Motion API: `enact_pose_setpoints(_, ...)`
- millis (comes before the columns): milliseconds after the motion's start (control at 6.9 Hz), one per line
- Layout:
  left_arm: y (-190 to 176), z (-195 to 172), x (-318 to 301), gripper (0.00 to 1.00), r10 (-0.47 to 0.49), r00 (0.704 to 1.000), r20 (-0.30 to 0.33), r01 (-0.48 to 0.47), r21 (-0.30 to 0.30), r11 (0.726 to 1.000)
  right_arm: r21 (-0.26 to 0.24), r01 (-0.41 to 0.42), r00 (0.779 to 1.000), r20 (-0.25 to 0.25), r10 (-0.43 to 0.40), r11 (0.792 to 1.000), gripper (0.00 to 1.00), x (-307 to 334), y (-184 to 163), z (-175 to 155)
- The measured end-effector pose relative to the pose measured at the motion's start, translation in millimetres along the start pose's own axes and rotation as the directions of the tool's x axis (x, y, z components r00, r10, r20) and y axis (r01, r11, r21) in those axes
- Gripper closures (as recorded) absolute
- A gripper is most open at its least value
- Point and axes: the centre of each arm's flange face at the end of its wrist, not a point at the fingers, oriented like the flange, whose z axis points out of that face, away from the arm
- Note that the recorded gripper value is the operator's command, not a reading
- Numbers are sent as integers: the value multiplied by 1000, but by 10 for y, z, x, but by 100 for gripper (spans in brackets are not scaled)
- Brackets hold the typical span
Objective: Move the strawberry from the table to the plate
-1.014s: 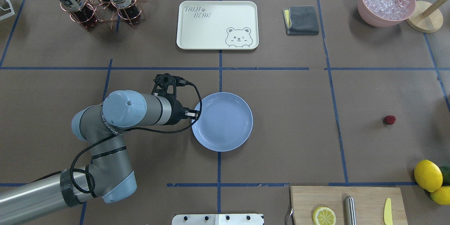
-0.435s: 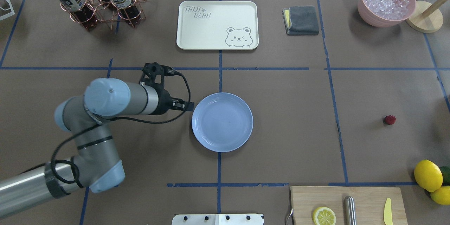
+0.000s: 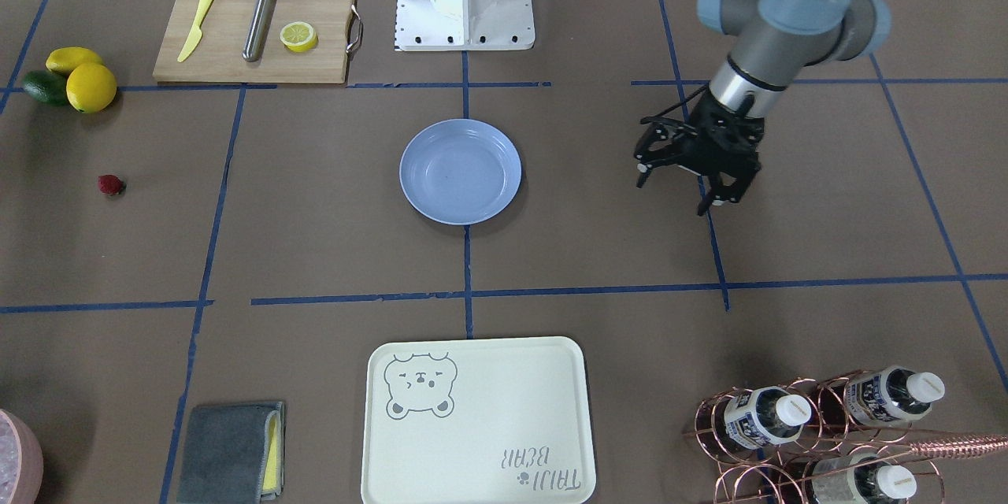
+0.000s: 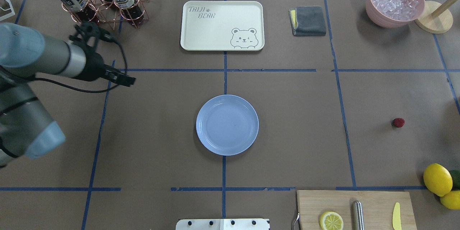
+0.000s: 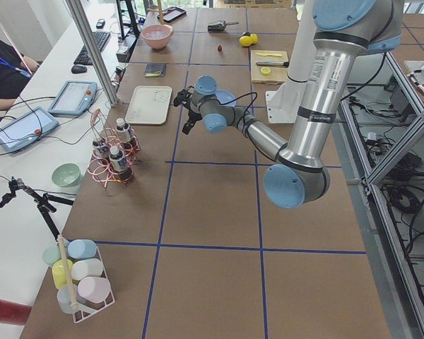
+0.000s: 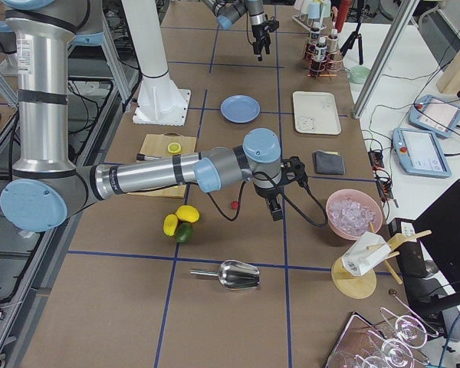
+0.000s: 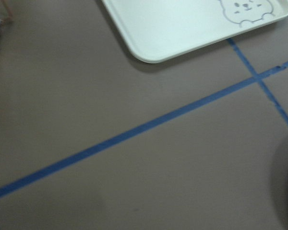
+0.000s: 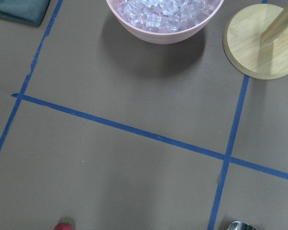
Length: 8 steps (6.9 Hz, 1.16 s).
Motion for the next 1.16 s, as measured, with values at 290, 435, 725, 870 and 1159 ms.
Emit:
enact_pose_setpoints(290,369,-763,-1710,0,35,995,91,-31,-43,999,2,-32,999,30,32,999,0,-503,-76,32)
enact_pose_setpoints(435,692,-1072,-2417,0,-3,988,157,16,-82,996,-9,-24,999,41,25,1000,0,-680,-82,84)
enact_pose_setpoints(725,1054,-1474,-3177,0,-134,961,244,188,-210,960,-23,-19,998,54,20,1000,0,-858,-78,147)
enact_pose_setpoints(870,1207,-1597,-3377,0,-160,953,258,230,-270,935,-29,-30,998,62,32,999,0,-988,-86,174)
enact_pose_setpoints(1159,1623,-1826,-3632,0,-155,962,223,223,-326,919,-45,-67,996,54,70,997,0,-1344,-76,302)
